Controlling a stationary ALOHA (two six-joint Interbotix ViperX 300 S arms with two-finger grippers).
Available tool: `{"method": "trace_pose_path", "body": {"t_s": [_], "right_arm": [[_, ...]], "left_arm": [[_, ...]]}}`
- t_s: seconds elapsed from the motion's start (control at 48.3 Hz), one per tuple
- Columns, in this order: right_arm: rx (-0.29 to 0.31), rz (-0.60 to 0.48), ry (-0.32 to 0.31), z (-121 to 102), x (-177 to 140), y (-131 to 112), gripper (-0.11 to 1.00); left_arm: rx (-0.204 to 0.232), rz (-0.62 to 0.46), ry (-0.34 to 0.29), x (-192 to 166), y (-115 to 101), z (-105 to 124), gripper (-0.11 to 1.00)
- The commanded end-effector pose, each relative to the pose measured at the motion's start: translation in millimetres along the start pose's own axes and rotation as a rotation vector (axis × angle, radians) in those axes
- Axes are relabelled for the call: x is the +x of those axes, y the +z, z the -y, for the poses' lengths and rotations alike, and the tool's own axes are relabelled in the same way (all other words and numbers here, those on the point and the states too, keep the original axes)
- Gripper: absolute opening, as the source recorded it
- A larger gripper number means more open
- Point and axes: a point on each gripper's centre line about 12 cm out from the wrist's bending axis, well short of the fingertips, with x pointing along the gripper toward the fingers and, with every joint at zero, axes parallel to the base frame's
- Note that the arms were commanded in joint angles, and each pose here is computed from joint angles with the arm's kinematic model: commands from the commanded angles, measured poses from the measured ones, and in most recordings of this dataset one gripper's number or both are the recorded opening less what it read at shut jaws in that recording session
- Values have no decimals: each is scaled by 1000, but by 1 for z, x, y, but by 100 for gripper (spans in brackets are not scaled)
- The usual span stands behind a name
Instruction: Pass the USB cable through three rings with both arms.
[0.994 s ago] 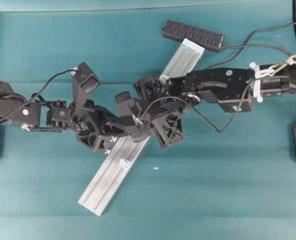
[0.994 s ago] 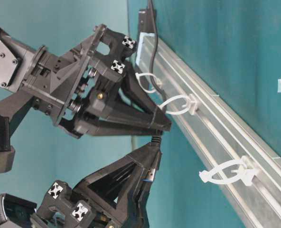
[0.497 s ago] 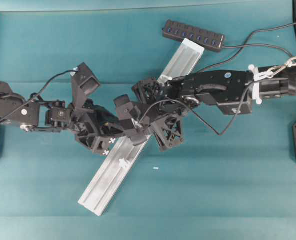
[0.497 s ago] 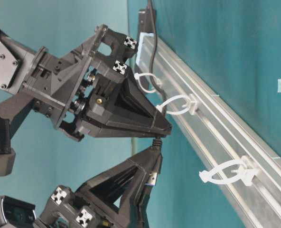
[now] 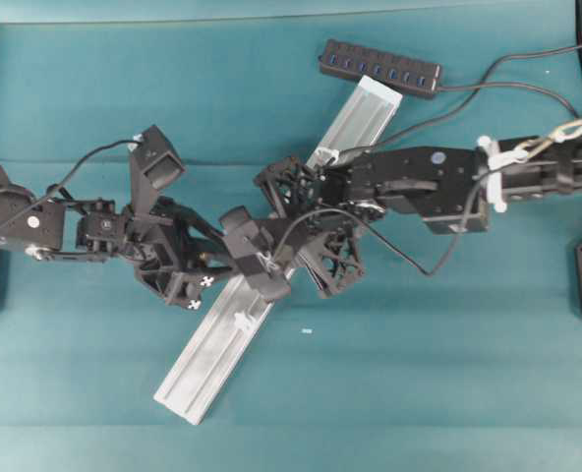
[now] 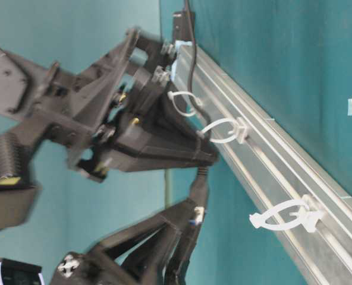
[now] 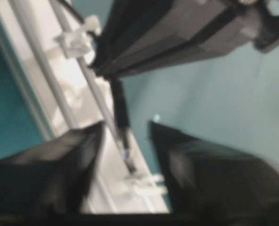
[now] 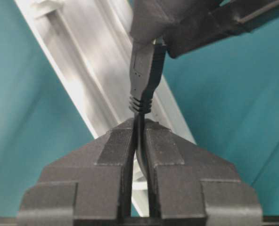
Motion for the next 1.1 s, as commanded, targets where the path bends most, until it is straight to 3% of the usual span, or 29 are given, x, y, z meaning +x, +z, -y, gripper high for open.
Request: {"method": "trace_pose_path", "body": {"t_s": [0.0,0.124,0.331,0.559,0.684,0.787,1.077], "right_arm": [[-10,8,-9,2,-2,4,6],[-43,2,-13,1,-1,5,6],[-233,-57,-24,-7,8,5,6],[-414,-98,0,-16,16,7,6],[-474,-100,10,-19,19,10,6],[-508,-106,23,-24,21,10,6],[-531,-96,30,-33,30,21,6]], "left_arm": [[11,28,-31,-8,11,13,75],[45,1,-27,-19,7,17,98],[117,-13,-46,-61,4,25,91],[127,-22,-58,-115,5,29,92],[121,-15,-61,-136,6,28,92],[120,1,-73,-147,8,28,92],[119,12,-82,-152,9,29,91]]}}
